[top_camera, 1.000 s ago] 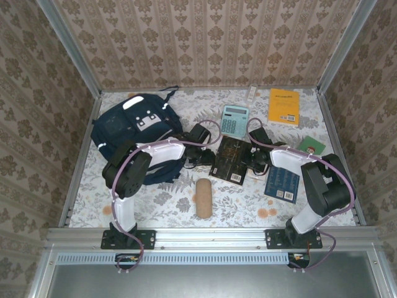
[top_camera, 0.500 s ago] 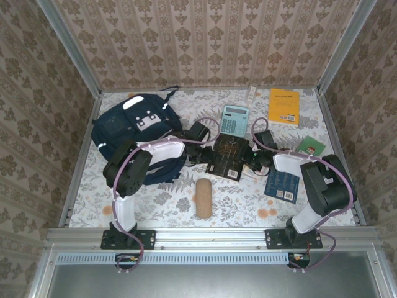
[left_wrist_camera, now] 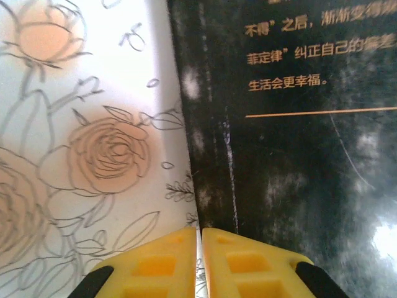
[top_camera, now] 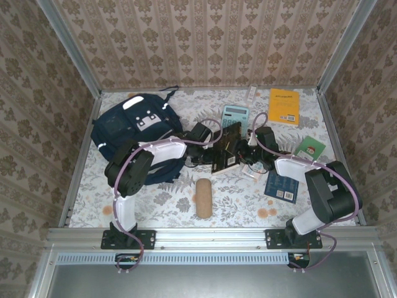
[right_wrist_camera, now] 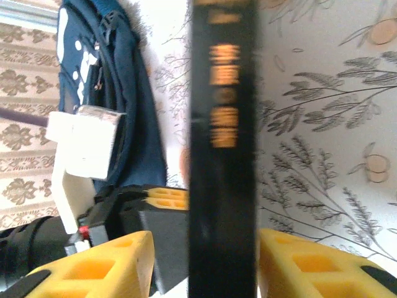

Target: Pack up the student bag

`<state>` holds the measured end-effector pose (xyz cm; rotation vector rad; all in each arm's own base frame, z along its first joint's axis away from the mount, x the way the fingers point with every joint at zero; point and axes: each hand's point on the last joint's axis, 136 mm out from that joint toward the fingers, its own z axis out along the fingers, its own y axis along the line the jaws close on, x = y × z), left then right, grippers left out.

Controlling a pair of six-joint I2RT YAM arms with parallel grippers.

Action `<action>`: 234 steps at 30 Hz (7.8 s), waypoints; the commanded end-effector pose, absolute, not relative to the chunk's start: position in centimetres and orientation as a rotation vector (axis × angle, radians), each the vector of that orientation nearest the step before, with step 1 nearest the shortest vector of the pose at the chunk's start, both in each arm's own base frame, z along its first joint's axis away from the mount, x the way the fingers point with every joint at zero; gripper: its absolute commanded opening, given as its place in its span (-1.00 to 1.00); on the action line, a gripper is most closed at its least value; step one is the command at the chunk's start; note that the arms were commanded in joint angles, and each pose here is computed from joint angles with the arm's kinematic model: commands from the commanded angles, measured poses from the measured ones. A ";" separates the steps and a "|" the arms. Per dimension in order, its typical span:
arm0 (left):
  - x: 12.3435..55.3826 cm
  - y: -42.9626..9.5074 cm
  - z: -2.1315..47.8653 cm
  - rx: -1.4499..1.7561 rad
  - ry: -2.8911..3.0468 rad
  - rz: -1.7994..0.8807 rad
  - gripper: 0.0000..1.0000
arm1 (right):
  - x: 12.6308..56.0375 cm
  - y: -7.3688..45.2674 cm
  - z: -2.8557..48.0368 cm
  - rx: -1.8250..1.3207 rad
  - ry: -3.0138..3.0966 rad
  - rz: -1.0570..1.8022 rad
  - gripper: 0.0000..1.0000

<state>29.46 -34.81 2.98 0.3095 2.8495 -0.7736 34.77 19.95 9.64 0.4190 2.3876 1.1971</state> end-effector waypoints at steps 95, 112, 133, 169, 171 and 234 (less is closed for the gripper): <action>34.1 -18.0 27.7 0.146 2.478 -0.359 -1.00 | 39.8 34.7 21.3 0.385 2.056 1.650 -1.00; 34.4 -18.9 31.6 0.016 2.365 -0.513 -1.00 | 45.4 42.1 19.4 0.519 1.875 1.692 -1.00; 34.9 -20.9 33.6 0.076 2.333 -0.627 -1.00 | 49.0 52.6 12.0 0.655 1.946 1.445 -0.92; 33.7 -15.0 28.9 -0.156 2.341 -0.615 -1.00 | 42.1 41.5 12.6 0.415 2.306 1.245 0.17; 33.9 -15.1 29.1 -0.161 2.333 -0.626 -1.00 | 42.0 42.0 11.8 0.417 2.323 1.250 0.18; 32.1 -16.7 31.7 -0.013 2.338 -0.667 -1.00 | 49.6 48.0 10.6 0.461 2.232 1.387 0.02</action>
